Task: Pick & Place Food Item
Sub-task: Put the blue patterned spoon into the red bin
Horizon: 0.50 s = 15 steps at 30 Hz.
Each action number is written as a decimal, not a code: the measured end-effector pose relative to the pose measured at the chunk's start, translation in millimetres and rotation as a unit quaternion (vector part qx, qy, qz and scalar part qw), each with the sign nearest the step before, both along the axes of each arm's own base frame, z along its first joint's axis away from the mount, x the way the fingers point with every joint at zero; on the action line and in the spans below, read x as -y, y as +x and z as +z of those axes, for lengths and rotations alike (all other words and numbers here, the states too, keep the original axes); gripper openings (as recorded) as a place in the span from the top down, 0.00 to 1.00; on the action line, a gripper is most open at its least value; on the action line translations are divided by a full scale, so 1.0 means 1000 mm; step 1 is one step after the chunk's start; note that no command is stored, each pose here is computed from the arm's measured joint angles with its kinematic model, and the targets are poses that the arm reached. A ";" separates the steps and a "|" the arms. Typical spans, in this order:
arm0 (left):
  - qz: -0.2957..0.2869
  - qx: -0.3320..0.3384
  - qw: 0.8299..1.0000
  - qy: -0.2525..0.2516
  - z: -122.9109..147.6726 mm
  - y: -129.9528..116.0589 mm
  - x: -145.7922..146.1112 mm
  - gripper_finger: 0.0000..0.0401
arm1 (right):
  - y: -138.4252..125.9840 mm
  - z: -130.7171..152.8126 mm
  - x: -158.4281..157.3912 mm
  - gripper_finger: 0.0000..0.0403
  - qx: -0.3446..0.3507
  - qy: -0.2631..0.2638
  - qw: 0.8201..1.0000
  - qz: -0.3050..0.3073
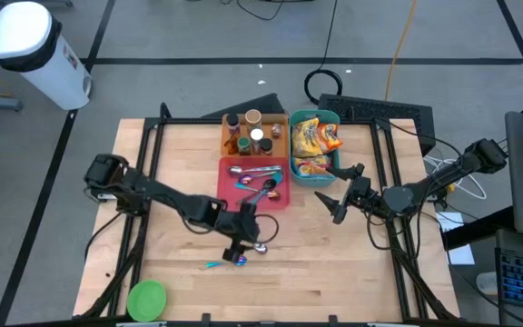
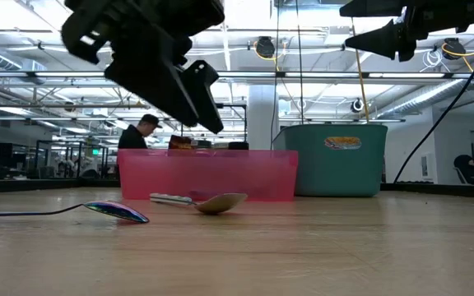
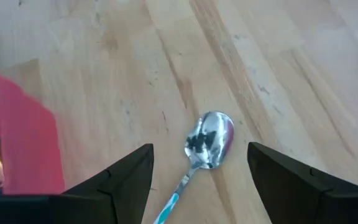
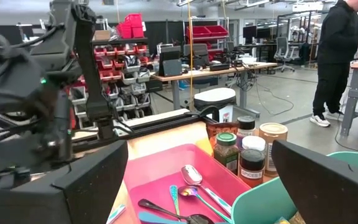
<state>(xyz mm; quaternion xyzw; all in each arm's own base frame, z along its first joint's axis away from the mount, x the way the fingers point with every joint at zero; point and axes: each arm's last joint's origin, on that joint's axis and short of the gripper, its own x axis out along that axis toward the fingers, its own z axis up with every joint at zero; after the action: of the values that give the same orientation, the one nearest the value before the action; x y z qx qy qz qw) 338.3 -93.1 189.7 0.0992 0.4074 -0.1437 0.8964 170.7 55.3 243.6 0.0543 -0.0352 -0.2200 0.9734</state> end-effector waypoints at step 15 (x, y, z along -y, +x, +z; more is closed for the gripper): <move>0.026 -0.086 0.995 0.048 -0.067 0.013 -0.002 0.36 | 0.000 0.000 0.000 0.03 0.000 0.000 1.000 0.000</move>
<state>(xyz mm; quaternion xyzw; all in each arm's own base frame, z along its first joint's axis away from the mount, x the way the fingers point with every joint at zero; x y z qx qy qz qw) 351.2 -91.2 123.0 0.1193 0.4920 -0.1088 0.8555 170.8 55.3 243.6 0.0542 -0.0352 -0.2201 0.9733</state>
